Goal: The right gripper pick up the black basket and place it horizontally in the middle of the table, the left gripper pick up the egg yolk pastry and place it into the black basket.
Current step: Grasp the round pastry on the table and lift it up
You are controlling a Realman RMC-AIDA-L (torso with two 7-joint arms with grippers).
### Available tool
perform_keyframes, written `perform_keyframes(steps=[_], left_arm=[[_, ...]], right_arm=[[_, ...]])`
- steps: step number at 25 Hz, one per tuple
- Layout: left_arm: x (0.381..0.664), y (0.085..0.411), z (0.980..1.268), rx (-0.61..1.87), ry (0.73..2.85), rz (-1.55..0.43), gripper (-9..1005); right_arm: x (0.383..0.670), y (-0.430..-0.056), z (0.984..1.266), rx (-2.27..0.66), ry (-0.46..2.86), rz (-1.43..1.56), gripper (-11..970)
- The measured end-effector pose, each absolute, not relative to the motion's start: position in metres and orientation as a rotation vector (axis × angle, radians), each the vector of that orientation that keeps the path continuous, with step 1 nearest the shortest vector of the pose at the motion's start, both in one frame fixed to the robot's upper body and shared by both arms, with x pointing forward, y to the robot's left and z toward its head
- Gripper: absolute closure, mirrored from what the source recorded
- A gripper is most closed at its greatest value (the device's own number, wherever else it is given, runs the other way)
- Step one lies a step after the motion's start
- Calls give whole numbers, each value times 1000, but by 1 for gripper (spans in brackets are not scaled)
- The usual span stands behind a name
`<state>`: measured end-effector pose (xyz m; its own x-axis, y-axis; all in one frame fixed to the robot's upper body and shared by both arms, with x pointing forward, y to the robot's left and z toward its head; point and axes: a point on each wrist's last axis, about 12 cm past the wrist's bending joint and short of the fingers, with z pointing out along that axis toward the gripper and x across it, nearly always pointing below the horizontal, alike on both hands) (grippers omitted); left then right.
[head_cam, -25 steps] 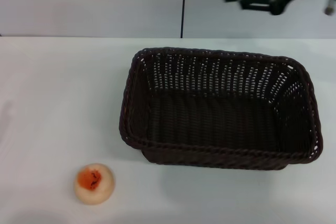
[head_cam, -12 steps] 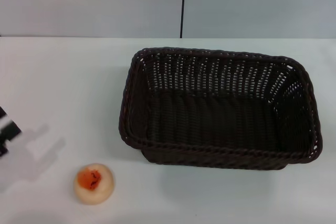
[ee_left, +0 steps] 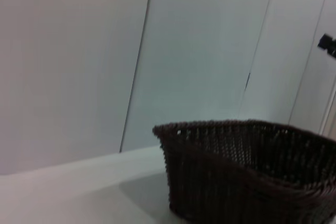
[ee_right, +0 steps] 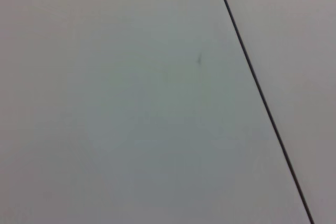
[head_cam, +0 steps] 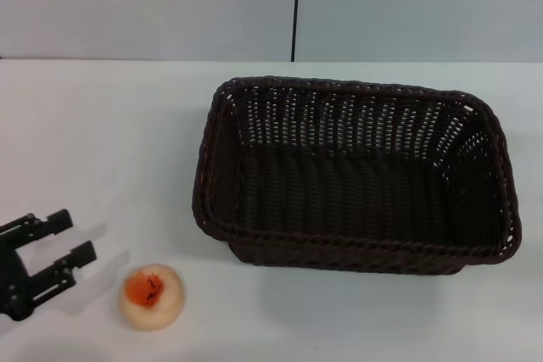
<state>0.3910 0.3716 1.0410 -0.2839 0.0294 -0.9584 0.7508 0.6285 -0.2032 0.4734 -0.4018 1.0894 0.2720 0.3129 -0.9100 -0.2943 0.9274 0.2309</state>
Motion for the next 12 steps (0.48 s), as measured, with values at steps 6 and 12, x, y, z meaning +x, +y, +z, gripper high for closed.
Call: perform_keyframes(steps=[6, 12], left_arm=[[403, 362, 1031, 699, 1791, -812, 426], [405, 353, 1027, 761, 1817, -863, 426]], right_arm=[[470, -407, 1085, 93, 1212, 389, 558], [470, -408, 1082, 116, 1225, 380, 558]])
